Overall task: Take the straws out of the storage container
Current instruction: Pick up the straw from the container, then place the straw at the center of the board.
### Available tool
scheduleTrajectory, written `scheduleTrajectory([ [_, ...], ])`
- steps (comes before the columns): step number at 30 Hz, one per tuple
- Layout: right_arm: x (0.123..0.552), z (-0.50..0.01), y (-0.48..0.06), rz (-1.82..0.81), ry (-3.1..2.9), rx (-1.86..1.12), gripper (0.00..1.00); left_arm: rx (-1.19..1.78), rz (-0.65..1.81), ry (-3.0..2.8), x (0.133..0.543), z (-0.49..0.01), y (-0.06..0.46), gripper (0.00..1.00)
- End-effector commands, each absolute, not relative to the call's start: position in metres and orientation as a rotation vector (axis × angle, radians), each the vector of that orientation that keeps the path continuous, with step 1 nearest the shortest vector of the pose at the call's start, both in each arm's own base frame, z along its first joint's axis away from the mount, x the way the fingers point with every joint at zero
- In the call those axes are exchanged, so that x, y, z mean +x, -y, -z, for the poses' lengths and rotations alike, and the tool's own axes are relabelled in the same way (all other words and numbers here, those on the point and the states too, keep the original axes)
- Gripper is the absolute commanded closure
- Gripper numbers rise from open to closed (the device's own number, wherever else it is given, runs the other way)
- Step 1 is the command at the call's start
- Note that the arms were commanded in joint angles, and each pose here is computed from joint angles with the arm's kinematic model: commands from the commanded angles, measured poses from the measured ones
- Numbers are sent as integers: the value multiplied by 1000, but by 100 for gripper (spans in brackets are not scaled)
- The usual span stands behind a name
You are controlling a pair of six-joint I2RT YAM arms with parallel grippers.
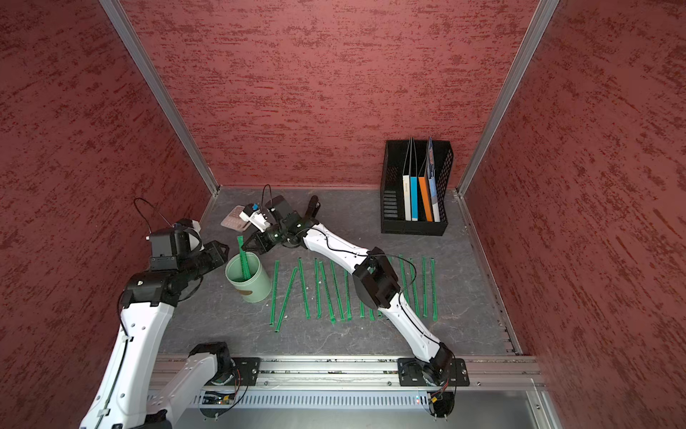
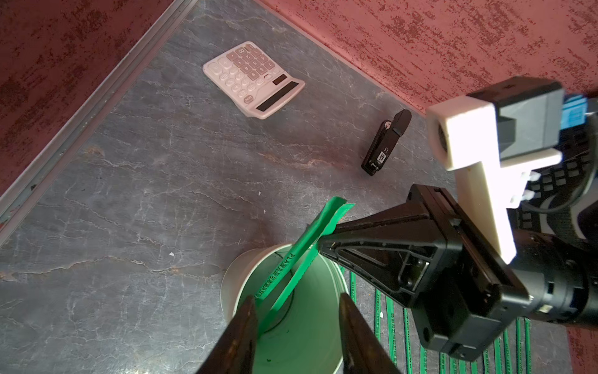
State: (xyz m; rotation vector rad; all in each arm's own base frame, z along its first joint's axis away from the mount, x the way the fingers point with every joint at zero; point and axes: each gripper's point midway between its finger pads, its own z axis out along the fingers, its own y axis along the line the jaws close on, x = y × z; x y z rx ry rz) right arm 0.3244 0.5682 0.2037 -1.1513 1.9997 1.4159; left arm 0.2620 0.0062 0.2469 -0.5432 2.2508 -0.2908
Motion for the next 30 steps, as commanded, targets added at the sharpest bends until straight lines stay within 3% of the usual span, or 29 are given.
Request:
scheduleTrajectory([
  [1,321,-225,-571,-1429,-1930,-1165,100,-532,297,-2246,260,-246,-6,58],
  [12,311,-265,-552,-1394,-1869,-1164,100,-538,327,-2241,264,-243,-5,58],
  [24,293,-348,-521,-1328,-1715,-1150,100,-539,349,-2230,266,-242,-3,57],
  [30,289,-398,-478,-1201,-1671,-1122,100,-539,356,-2232,270,-239,-2,57],
])
